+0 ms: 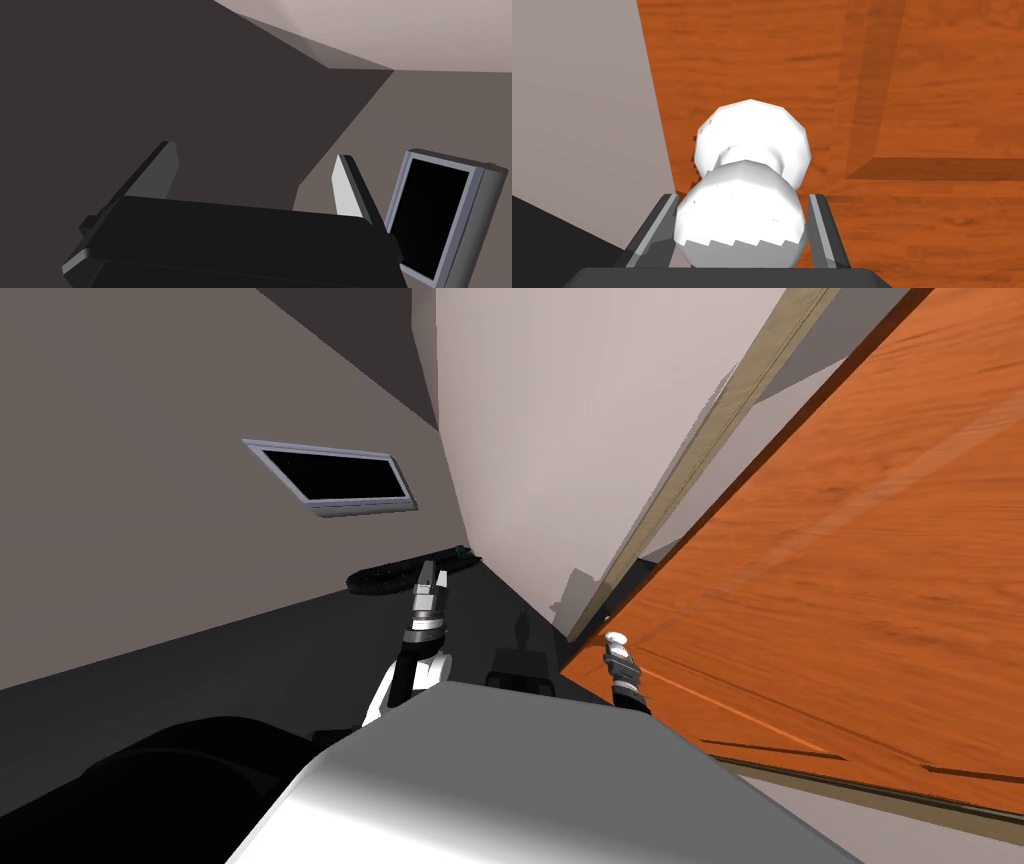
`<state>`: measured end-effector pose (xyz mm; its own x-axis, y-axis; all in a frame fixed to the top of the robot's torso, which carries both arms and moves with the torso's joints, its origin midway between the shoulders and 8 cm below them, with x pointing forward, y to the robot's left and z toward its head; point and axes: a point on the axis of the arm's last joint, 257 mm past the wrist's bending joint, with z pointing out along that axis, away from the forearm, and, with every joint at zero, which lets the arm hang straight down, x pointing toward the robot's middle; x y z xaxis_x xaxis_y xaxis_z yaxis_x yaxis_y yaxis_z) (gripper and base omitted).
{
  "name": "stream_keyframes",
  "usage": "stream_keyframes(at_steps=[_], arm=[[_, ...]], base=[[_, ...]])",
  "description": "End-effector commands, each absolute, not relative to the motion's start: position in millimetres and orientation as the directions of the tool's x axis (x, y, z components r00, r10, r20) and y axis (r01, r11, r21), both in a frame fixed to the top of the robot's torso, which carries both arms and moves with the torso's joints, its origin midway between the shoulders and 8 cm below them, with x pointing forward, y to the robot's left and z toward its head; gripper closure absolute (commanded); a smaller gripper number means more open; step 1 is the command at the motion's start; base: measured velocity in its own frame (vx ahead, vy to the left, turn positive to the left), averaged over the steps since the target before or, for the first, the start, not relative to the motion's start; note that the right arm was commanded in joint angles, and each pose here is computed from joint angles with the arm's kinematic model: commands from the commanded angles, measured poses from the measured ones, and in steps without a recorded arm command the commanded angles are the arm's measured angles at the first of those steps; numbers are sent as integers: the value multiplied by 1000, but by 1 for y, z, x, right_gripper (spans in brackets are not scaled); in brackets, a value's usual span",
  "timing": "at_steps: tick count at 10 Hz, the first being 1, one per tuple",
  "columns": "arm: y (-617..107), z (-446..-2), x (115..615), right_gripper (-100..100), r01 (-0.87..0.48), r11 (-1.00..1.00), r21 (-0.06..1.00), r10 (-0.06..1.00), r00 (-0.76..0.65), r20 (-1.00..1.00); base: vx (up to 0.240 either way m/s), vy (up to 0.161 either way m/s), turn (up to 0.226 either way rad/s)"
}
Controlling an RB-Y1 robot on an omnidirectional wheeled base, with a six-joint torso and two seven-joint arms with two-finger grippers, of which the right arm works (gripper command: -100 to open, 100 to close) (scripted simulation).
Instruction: Pull the door open
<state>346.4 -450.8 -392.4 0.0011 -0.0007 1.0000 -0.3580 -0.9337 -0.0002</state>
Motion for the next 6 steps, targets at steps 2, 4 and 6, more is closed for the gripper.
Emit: stream_keyframes(at_steps=[2, 4, 6], arm=[[-445, -394, 343, 100, -333, -943, -2, -3, 4, 1000], [-441, -393, 340, 100, -307, -952, -2, -3, 2, 1000], [-435, -392, 337, 100, -276, -961, -3, -3, 0, 1000]], base=[[-131, 6, 63], [-221, -33, 98], [-209, -12, 88]])
